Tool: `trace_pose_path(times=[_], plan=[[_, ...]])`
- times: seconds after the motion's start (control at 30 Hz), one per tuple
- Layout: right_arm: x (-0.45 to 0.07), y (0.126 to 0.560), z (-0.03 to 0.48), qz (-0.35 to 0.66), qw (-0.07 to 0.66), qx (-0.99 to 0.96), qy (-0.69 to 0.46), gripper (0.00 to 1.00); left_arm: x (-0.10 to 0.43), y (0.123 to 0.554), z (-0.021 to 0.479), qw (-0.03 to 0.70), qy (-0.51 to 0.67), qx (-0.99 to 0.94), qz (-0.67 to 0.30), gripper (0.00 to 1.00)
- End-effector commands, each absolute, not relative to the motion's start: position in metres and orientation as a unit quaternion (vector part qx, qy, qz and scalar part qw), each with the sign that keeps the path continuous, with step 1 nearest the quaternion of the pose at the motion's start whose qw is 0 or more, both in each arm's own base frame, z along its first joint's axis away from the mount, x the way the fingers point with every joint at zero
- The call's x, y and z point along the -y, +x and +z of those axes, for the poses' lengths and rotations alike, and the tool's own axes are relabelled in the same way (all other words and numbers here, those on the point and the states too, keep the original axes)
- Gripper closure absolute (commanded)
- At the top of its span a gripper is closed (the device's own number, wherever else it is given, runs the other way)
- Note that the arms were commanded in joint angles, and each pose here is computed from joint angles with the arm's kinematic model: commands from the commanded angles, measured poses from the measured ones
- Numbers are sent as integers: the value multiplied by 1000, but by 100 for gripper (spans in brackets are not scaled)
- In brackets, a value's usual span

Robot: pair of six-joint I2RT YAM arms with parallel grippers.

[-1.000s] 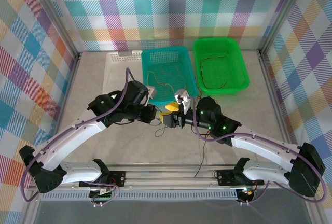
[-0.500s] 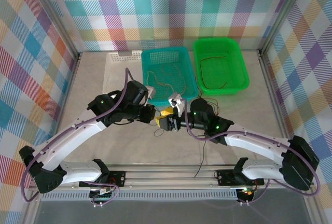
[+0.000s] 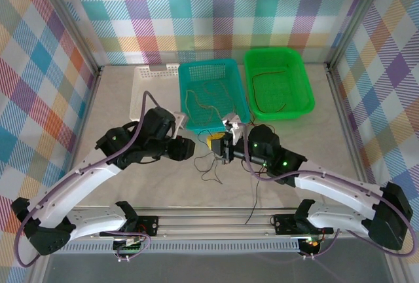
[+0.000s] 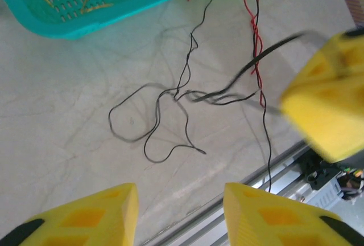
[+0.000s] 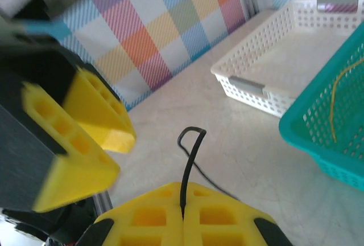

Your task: Untangle the cables

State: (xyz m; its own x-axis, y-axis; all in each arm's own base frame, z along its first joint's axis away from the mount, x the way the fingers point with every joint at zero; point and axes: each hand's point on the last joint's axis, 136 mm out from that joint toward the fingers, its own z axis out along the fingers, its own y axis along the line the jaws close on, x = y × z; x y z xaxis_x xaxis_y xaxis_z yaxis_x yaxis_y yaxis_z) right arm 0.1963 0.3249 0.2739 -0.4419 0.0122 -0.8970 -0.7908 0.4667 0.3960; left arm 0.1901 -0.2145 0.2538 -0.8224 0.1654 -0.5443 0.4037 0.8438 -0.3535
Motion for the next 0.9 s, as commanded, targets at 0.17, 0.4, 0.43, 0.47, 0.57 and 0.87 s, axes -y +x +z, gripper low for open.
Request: trace_pose_path(times=[0.17, 0.4, 0.43, 0.47, 0.57, 0.87], plan=[[-328, 175, 333, 485, 462, -678, -302, 100, 244, 173, 234, 224, 152, -898, -346, 44], [-334, 159, 353, 527, 439, -656, -315, 100, 266, 169, 246, 249, 156, -852, -433, 35], [-334, 158, 356, 533, 436, -653, -316, 100, 267, 169, 247, 253, 157, -850, -436, 34], [-335, 156, 358, 539, 432, -650, -318, 100, 269, 170, 248, 256, 158, -847, -438, 33], [-337, 152, 362, 551, 421, -646, -319, 100, 274, 172, 250, 264, 164, -839, -447, 30], [-339, 150, 379, 590, 397, -643, -284, 100, 290, 181, 244, 277, 184, -837, -435, 27]])
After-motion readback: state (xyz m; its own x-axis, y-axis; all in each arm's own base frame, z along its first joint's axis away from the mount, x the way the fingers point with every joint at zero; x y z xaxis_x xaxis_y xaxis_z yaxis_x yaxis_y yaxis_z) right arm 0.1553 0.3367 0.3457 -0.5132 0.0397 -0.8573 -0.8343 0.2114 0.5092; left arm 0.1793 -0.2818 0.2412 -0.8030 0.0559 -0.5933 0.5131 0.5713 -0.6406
